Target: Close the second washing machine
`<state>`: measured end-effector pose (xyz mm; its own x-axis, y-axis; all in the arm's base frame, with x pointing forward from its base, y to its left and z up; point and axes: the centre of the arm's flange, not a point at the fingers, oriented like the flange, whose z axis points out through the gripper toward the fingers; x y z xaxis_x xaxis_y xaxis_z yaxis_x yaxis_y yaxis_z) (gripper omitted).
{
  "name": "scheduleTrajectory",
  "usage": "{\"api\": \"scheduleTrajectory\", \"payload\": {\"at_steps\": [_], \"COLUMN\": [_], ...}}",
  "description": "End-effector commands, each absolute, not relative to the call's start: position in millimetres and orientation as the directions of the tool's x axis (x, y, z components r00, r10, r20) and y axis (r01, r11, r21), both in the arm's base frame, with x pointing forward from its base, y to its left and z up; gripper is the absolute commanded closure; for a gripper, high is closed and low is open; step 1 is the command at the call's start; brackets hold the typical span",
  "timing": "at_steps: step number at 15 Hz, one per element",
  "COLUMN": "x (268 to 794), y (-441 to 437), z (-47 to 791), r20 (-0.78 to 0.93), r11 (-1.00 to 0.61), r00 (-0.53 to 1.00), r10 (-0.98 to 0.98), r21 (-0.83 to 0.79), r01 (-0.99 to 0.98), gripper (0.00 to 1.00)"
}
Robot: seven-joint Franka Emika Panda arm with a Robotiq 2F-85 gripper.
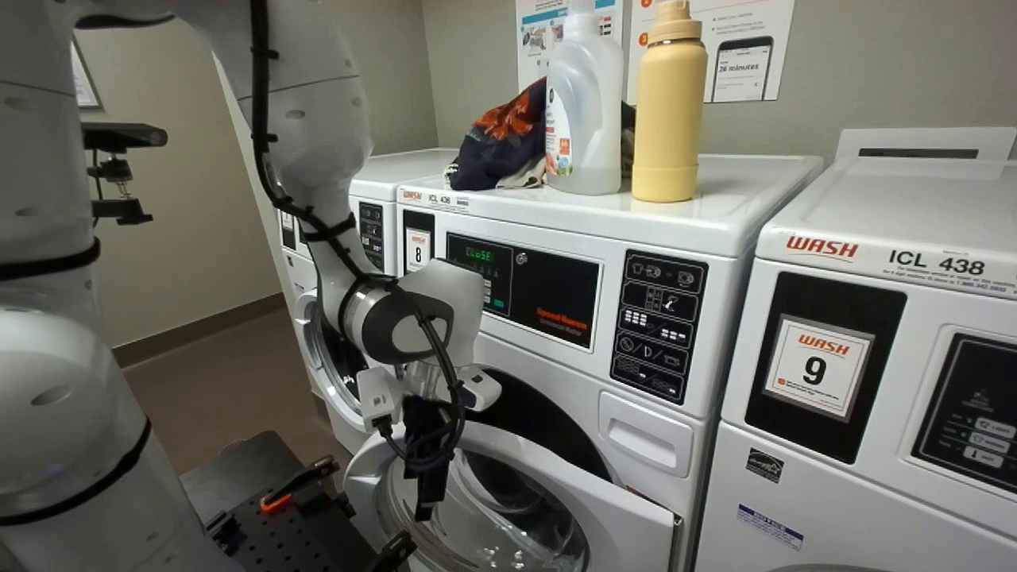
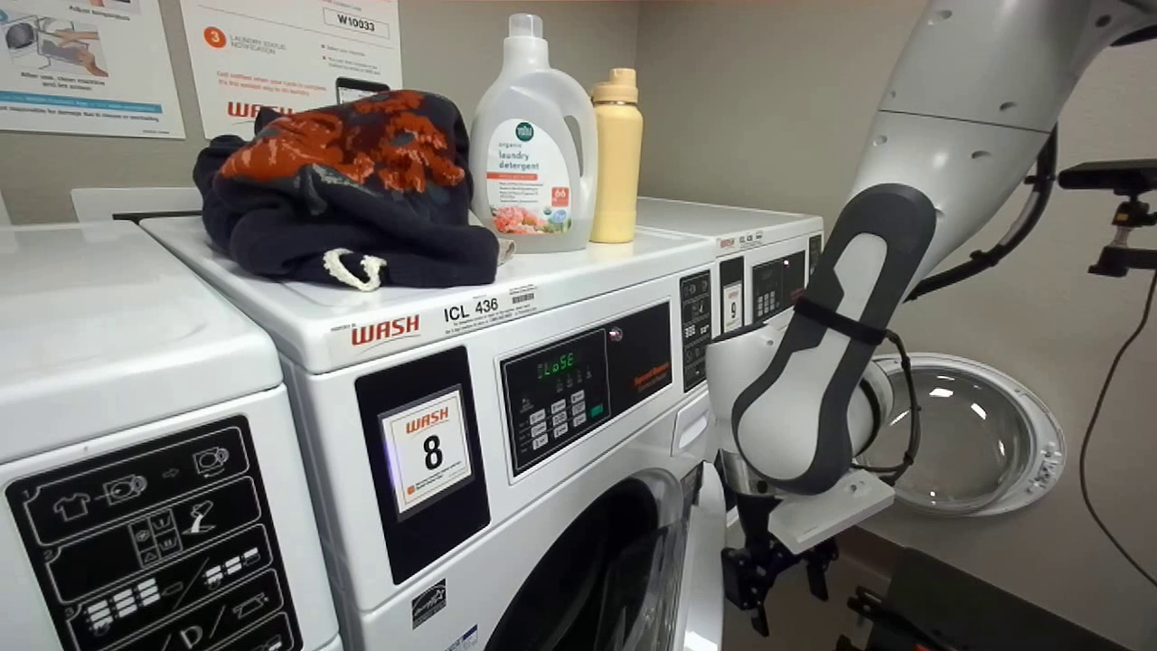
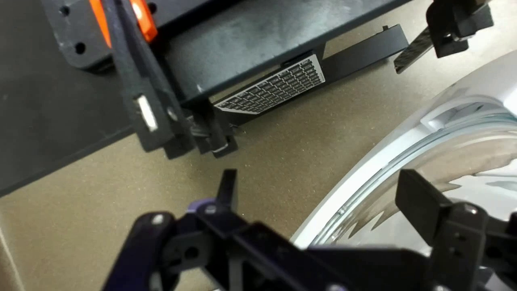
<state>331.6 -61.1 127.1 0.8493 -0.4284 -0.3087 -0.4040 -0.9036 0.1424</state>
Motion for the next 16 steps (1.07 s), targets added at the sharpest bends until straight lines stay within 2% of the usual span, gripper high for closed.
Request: {"api": "scheduleTrajectory", "payload": {"at_steps": [1, 9, 16], "x": [341.4, 353.3, 369.7], "y": [-35.5, 0.8, 43.4], "z": [123.9, 113.3, 107.2], "r20": [-0.257, -0.172, -0.138], "r11": [-0.906, -0.920, -0.957], "r00": [0.869, 0.905, 0.953], "r10": [-0.423, -0.389, -0.269], "r21": [0.133, 0.129, 0.146], "r01": [-0.402, -0.371, -0.249], "gripper": [0.00, 0.00, 0.00]}}
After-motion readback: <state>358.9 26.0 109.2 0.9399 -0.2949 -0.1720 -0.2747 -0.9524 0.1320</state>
